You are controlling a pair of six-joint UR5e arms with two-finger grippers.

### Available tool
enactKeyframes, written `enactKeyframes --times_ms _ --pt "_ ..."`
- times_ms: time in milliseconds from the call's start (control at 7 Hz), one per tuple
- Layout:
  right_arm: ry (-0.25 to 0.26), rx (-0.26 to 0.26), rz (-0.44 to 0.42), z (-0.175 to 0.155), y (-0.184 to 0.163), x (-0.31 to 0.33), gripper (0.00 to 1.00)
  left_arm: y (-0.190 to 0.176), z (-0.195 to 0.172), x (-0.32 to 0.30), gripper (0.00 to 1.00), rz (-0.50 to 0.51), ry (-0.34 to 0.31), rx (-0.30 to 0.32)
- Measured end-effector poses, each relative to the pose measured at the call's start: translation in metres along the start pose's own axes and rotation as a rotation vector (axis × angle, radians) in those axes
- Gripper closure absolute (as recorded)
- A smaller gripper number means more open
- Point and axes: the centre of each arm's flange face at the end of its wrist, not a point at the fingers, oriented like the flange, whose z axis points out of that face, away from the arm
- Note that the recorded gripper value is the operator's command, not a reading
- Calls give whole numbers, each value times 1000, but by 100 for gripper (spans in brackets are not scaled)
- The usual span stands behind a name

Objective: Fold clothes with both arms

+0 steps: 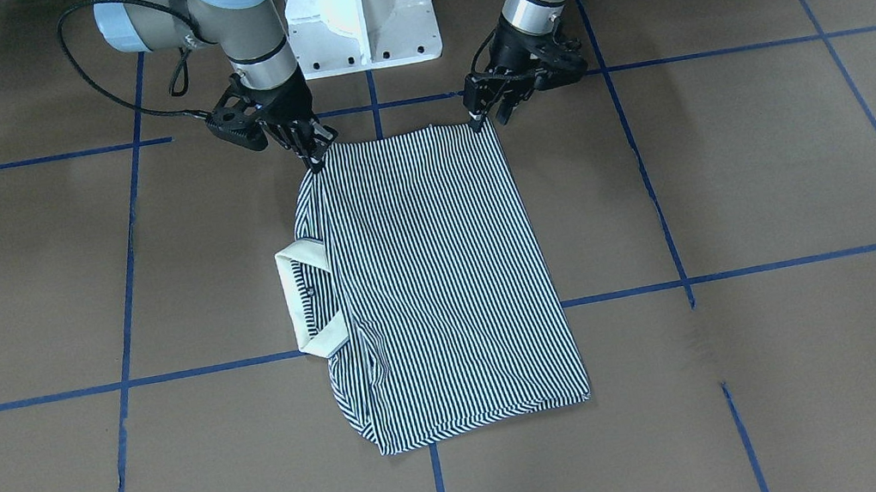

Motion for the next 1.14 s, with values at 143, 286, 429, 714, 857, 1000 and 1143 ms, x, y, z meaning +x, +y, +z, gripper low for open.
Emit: enactKeyframes --times_ms 143,286,429,714,857,1000,1143 --pt "0 0 0 0 0 0 100 2 2 -2 49 2 -9 -2" --pt "0 0 0 0 0 0 100 4 5 -3 55 3 -23 -2" --pt "0 0 0 0 0 0 100 5 6 -2 61 3 -33 -1" --pt "0 0 0 0 0 0 100 7 7 -1 100 4 -38 -2" --pt "0 0 0 0 0 0 100 7 7 -1 100 4 -39 -3" --pt "0 0 0 0 0 0 100 7 7 -1 100 4 -39 -3" --pt "0 0 0 0 0 0 100 7 7 -1 100 4 -38 -3"
